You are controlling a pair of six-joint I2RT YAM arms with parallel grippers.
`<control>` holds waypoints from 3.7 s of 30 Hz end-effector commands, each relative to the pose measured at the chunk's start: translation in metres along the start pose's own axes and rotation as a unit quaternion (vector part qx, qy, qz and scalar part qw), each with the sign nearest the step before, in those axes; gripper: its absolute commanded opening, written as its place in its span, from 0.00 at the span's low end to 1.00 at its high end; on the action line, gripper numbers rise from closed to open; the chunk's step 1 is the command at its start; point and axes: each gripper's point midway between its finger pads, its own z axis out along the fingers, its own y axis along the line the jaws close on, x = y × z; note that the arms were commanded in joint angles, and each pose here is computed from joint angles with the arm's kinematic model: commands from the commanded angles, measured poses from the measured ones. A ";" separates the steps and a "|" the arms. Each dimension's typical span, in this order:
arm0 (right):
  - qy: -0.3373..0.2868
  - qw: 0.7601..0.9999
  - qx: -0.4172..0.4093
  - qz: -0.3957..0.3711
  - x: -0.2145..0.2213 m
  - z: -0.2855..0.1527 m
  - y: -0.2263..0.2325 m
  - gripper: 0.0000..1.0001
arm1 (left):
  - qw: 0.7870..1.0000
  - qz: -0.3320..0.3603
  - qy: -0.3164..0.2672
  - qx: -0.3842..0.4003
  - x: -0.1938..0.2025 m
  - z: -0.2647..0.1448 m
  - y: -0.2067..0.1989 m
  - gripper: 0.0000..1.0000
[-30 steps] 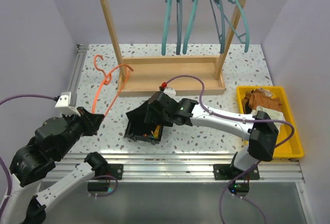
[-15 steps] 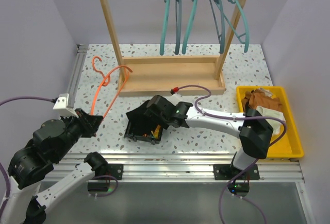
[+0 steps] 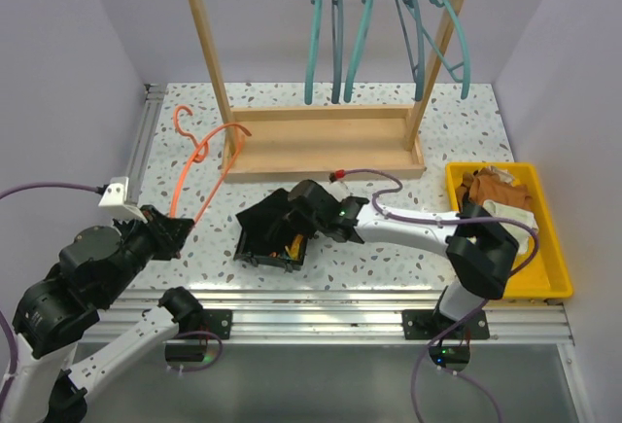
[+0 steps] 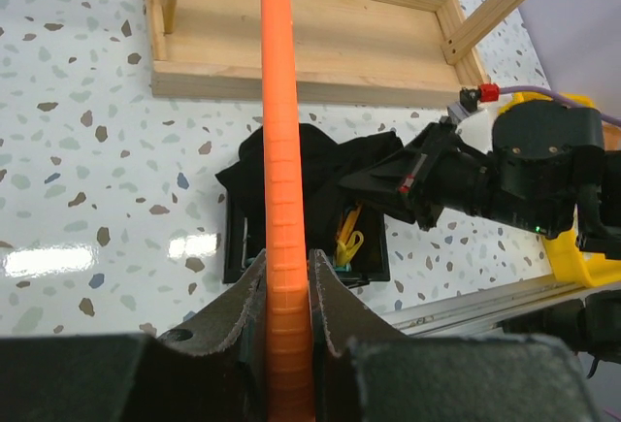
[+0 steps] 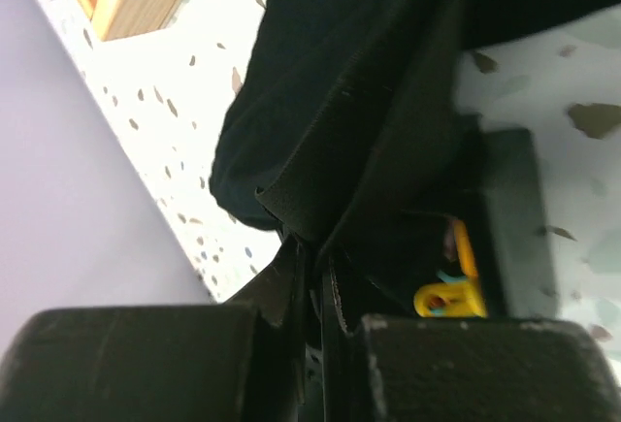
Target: Remove the underwear clipped to the hanger
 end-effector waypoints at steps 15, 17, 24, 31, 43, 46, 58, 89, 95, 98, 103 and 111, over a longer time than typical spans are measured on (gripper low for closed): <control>0.125 0.800 -0.568 0.151 -0.060 -0.163 0.131 0.00 | 0.998 0.059 -0.025 -0.011 -0.042 0.019 -0.020 0.00; 0.147 0.753 -0.623 0.153 -0.060 -0.181 0.147 0.00 | 0.998 0.062 -0.028 -0.010 -0.046 0.020 -0.023 0.00; 0.166 0.712 -0.676 0.094 -0.053 -0.233 0.180 0.00 | 0.996 0.080 -0.045 -0.006 -0.074 0.025 -0.039 0.00; 0.143 0.816 -0.560 -0.002 -0.042 -0.228 0.157 0.00 | 0.992 0.118 -0.047 -0.011 -0.098 0.047 -0.060 0.00; 0.090 0.932 -0.322 -0.142 -0.054 -0.258 -0.007 0.00 | 0.982 0.141 -0.123 -0.028 -0.180 0.096 -0.111 0.00; 0.090 0.943 -0.285 -0.149 -0.055 -0.258 -0.039 0.00 | 0.977 0.142 -0.159 -0.028 -0.201 0.102 -0.121 0.00; 0.062 0.953 -0.251 -0.157 -0.067 -0.274 -0.078 0.00 | 0.966 0.154 -0.204 -0.045 -0.234 0.138 -0.127 0.00; -0.209 0.953 0.052 -0.212 -0.194 -0.295 -0.106 0.00 | 0.971 0.075 -0.201 0.103 -0.228 0.101 -0.148 1.00; -0.332 0.904 0.151 -0.225 -0.249 -0.332 -0.094 0.00 | 0.965 0.032 -0.191 0.177 -0.195 0.040 -0.148 1.00; -0.342 0.888 0.191 -0.243 -0.257 -0.327 -0.093 0.00 | 0.965 0.015 -0.170 0.202 -0.172 0.021 -0.143 1.00; -0.318 0.885 0.259 -0.221 -0.278 -0.303 -0.114 0.00 | 0.964 -0.006 -0.137 0.228 -0.140 -0.005 -0.136 1.00; -0.294 0.876 0.361 -0.125 -0.341 -0.300 -0.174 0.00 | 0.964 -0.013 -0.112 0.240 -0.116 -0.024 -0.128 1.00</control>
